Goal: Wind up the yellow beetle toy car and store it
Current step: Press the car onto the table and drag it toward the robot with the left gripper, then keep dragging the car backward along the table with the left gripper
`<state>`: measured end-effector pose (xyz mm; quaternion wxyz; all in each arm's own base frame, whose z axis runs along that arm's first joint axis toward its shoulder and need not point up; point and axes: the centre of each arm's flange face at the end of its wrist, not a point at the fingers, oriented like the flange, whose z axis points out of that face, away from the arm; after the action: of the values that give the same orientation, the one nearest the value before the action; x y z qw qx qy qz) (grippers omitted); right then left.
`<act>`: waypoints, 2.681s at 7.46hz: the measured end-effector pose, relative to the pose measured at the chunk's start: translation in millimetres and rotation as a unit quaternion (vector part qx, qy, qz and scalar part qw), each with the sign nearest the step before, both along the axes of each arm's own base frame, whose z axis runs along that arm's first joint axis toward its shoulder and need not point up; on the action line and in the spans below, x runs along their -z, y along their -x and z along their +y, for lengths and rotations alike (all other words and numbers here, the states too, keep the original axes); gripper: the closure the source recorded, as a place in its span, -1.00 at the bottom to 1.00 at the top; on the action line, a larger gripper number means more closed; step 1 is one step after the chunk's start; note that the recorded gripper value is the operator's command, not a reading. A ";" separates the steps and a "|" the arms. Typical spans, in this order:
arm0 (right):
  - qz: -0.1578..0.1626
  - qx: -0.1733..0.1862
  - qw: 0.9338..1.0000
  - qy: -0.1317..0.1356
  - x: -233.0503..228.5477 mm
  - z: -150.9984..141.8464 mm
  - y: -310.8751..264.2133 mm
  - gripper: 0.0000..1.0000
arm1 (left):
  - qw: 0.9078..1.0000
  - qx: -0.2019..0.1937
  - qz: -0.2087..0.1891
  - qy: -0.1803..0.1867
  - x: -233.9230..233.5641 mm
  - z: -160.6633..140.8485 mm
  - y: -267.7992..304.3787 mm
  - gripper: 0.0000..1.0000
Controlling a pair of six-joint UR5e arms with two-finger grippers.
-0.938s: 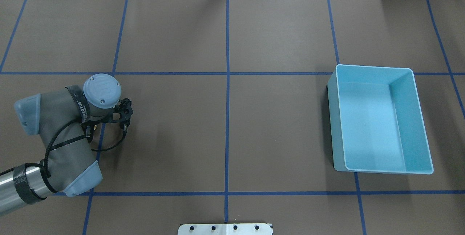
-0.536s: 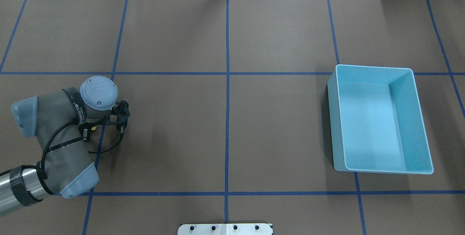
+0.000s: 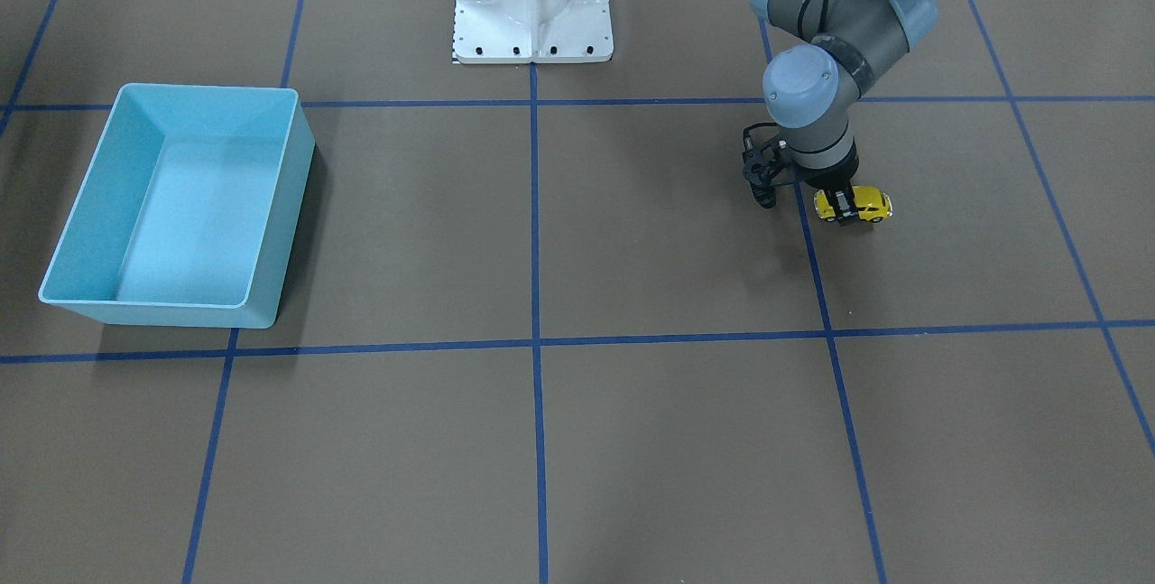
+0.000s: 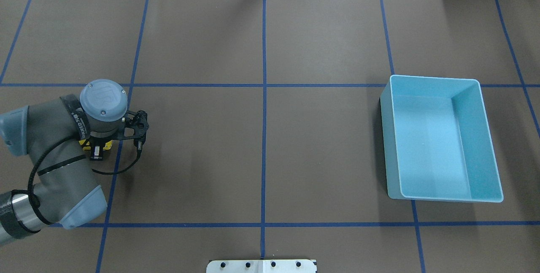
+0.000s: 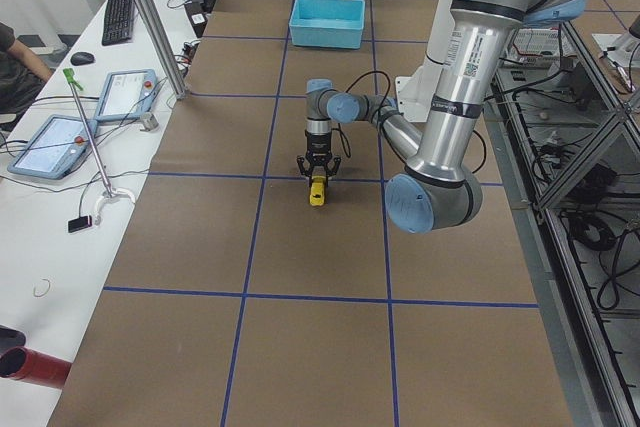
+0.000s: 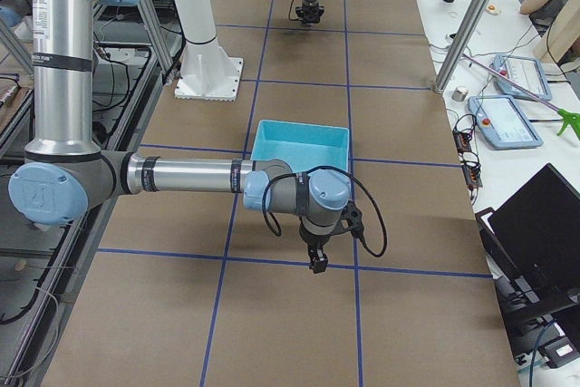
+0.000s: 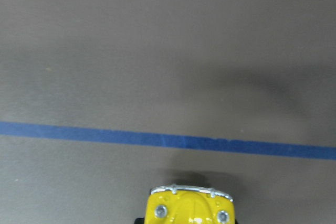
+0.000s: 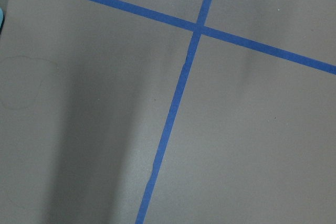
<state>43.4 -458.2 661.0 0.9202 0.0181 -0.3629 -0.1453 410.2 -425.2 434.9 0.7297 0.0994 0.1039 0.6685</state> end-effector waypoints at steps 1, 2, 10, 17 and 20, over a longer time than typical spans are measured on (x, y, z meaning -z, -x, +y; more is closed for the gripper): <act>0.000 0.000 1.000 0.000 0.0 0.0 0.0 -1.00 | 1.000 0.001 0.017 -0.001 2.8 2.5 7.7 1.00; 0.000 0.000 1.000 0.000 0.0 0.0 0.0 -1.00 | 1.000 0.001 0.031 -0.004 3.5 4.8 13.9 1.00; 0.000 0.000 1.000 0.000 0.0 0.1 -0.4 -1.00 | 0.991 0.003 0.135 -0.013 -40.5 24.4 59.2 1.00; 0.000 0.000 1.000 0.000 -0.4 0.1 0.0 -1.00 | 0.989 -0.009 0.151 -0.008 -83.0 48.8 85.4 1.00; 0.000 0.000 1.000 0.001 -0.7 0.1 0.0 -1.00 | 0.987 -0.013 0.158 -0.004 -95.7 57.1 94.4 1.00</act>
<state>43.4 -458.0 661.8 0.9203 0.0174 -0.3630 -0.1450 315.8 -368.1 530.5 0.6952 0.2053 0.2158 0.6542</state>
